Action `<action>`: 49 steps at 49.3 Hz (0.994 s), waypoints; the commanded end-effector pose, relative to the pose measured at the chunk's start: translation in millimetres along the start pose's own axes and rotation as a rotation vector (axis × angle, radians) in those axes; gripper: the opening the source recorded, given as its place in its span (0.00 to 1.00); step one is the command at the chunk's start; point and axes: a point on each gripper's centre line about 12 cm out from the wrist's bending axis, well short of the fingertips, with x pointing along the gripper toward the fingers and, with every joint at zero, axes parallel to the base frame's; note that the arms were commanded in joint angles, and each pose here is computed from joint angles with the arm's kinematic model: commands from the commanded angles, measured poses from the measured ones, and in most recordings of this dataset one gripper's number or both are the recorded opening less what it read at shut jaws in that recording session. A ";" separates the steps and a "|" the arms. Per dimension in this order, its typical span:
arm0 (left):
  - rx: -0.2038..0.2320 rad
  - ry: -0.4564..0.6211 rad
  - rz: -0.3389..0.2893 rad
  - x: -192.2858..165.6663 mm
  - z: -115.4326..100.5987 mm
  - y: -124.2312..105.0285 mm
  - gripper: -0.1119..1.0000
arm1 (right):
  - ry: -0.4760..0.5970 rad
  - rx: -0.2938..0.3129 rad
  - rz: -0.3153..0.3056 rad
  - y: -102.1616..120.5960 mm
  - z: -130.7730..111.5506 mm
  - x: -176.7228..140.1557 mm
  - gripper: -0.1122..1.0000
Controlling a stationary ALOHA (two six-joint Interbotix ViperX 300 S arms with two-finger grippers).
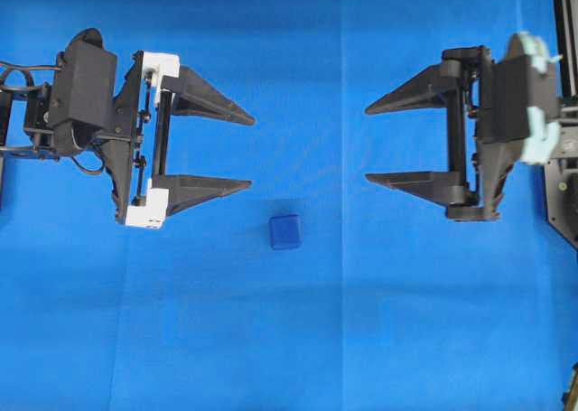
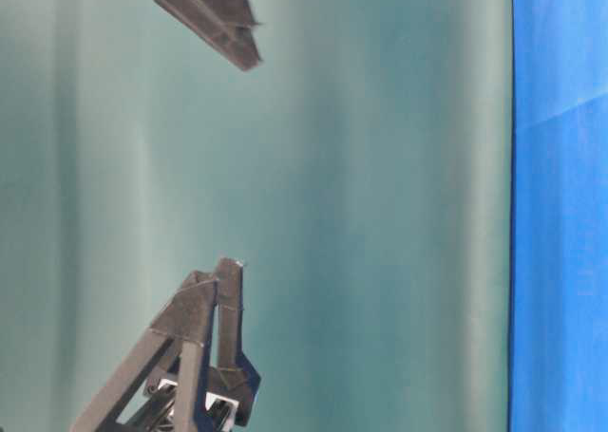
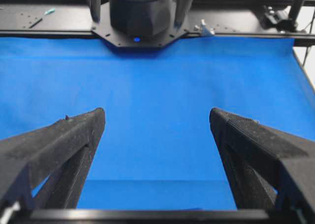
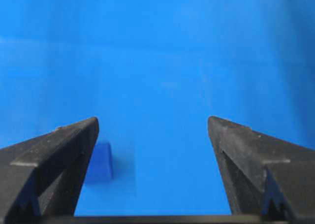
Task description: Handover the blue block to the right arm after grasping it with the left arm, then place it in the designated position.
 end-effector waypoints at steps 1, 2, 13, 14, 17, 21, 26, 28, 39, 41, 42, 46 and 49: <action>0.004 -0.044 -0.005 0.0 14.6 -1.5 0.93 | -0.078 -0.007 0.032 0.4 9.4 -6.8 0.86; 0.002 -0.044 -0.004 0.0 14.6 -1.4 0.93 | -0.089 -0.009 0.038 0.1 8.7 -7.4 0.86; 0.002 -0.044 -0.004 0.0 14.6 -1.4 0.93 | -0.165 -0.013 0.077 -5.5 4.1 -7.3 0.86; 0.004 -0.044 -0.005 0.0 14.6 -1.5 0.93 | -0.166 -0.010 0.076 -6.9 2.6 -6.4 0.86; 0.004 -0.044 -0.005 0.0 14.6 -1.5 0.93 | -0.168 -0.008 0.076 -9.7 0.1 -4.2 0.86; 0.004 -0.044 -0.005 0.0 14.6 -1.5 0.93 | -0.168 -0.006 0.078 -11.0 -2.2 -1.6 0.86; 0.004 -0.044 -0.005 0.0 14.6 -1.5 0.93 | -0.168 -0.006 0.082 -10.6 -2.5 0.2 0.86; 0.004 -0.044 -0.005 0.0 14.6 -1.5 0.93 | -0.172 -0.008 0.084 -10.4 -1.9 -0.2 0.86; 0.002 -0.046 -0.004 0.0 14.8 -1.4 0.93 | -0.171 -0.004 0.084 -10.4 -2.2 0.2 0.86; 0.002 -0.044 -0.006 0.0 14.6 -1.9 0.93 | -0.171 -0.006 0.084 -10.4 -2.3 0.2 0.86; 0.002 -0.044 -0.004 0.0 14.6 -1.4 0.93 | -0.170 -0.006 0.083 -10.5 -2.4 0.2 0.86; 0.004 -0.044 -0.005 0.0 14.6 -1.5 0.93 | -0.170 -0.006 0.083 -10.5 -2.4 0.2 0.86; 0.004 -0.044 -0.005 0.0 14.6 -1.5 0.93 | -0.170 -0.006 0.083 -10.6 -2.2 -0.2 0.86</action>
